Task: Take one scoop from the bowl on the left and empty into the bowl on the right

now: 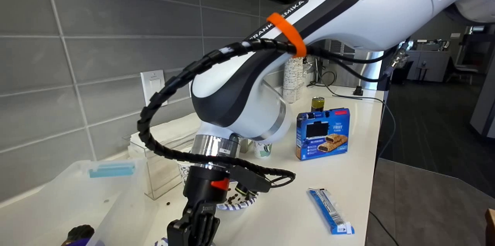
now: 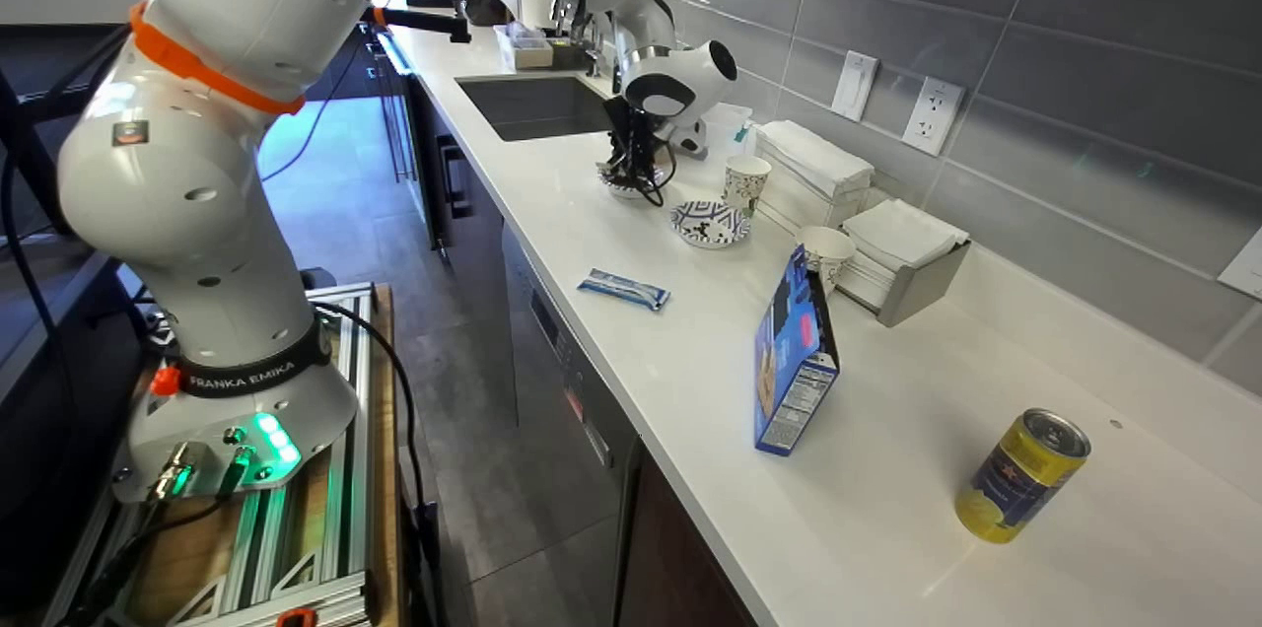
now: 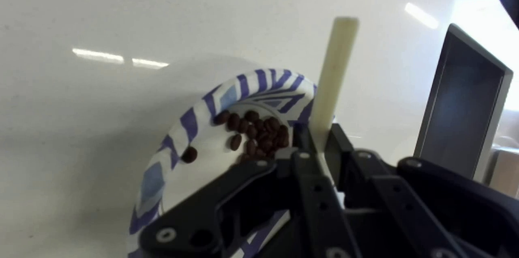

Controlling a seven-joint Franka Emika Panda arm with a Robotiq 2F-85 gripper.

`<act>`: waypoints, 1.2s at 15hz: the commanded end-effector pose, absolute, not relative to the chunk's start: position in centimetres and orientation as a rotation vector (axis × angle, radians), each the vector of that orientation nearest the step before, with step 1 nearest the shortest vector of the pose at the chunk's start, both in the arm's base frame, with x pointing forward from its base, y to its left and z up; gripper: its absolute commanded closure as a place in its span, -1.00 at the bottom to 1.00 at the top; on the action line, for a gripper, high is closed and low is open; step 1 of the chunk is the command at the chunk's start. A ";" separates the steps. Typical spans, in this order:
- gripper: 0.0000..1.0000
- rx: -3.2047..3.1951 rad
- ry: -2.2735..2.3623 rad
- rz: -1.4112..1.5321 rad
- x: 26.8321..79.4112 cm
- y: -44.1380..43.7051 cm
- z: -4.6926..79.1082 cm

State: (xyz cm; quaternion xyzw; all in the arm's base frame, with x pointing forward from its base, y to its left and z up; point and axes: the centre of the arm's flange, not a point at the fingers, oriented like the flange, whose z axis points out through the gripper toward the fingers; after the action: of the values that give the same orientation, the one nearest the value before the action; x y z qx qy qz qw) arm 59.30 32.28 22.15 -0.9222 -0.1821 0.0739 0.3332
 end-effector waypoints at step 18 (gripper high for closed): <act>0.93 -2.479 -0.578 0.077 61.6 32.3 20.6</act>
State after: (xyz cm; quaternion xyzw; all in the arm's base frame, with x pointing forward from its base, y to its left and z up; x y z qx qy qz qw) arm 61.41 31.69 21.34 -0.9300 -0.1901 0.0558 0.3096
